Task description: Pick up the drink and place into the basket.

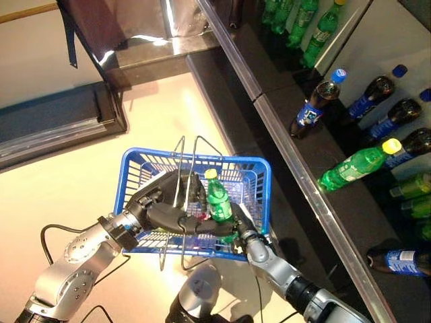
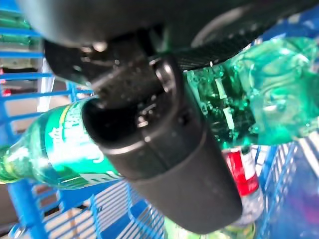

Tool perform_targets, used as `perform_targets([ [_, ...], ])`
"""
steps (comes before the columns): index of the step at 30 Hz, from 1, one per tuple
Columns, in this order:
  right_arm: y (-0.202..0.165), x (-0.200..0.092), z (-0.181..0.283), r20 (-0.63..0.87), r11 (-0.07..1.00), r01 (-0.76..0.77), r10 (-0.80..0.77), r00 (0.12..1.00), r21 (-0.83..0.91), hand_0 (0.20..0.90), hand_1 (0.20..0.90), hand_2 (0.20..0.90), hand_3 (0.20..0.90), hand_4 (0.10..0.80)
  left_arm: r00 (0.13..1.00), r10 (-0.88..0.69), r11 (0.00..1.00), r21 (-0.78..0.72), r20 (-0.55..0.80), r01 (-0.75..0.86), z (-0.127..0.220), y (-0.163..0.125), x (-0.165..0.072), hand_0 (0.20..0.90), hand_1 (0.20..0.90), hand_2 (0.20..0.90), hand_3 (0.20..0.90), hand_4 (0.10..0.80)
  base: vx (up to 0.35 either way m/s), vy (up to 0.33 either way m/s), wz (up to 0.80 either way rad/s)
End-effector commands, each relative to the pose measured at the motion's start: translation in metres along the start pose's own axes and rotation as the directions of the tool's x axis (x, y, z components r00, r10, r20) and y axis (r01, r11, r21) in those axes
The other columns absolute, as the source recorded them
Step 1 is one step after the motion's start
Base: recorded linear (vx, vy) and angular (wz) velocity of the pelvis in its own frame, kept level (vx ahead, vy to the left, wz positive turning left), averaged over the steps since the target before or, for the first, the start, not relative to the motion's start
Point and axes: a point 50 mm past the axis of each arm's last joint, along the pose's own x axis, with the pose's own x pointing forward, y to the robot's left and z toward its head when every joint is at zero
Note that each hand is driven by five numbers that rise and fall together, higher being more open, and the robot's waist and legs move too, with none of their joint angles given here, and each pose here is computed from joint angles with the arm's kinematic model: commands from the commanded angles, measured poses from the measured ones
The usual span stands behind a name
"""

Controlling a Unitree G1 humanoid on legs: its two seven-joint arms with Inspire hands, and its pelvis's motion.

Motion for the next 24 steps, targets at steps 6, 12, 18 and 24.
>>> perform_targets([
  [6,0.049,-0.005,-0.022,-0.173,0.95,-0.143,0.196,0.965,0.277,0.3,0.3,0.3,0.2,0.1,0.527,-0.57,0.819,0.49,0.631,0.299,0.134,-0.079,0.005,0.3,0.3,0.3,0.2,0.1,0.026,0.0,0.0],
  [12,0.051,-0.006,-0.05,-0.345,0.889,-0.108,0.281,0.895,0.445,0.3,0.3,0.3,0.2,0.1,0.524,-0.574,0.816,0.488,0.629,0.309,0.139,-0.083,0.008,0.3,0.3,0.3,0.2,0.1,0.071,-0.021,0.01],
  [18,0.048,-0.006,-0.062,-0.428,0.882,-0.044,0.271,0.862,0.47,0.9,0.9,0.9,0.9,0.8,0.524,-0.569,0.821,0.474,0.634,0.318,0.138,-0.087,0.013,0.3,0.3,0.3,0.2,0.1,0.038,-0.018,0.01],
  [24,0.047,-0.007,-0.067,-0.458,0.866,-0.002,0.267,0.848,0.5,0.9,0.9,0.9,0.9,0.8,0.549,-0.526,0.849,0.437,0.649,0.296,0.137,-0.086,0.02,0.3,0.3,0.3,0.2,0.1,0.011,-0.002,0.0],
])
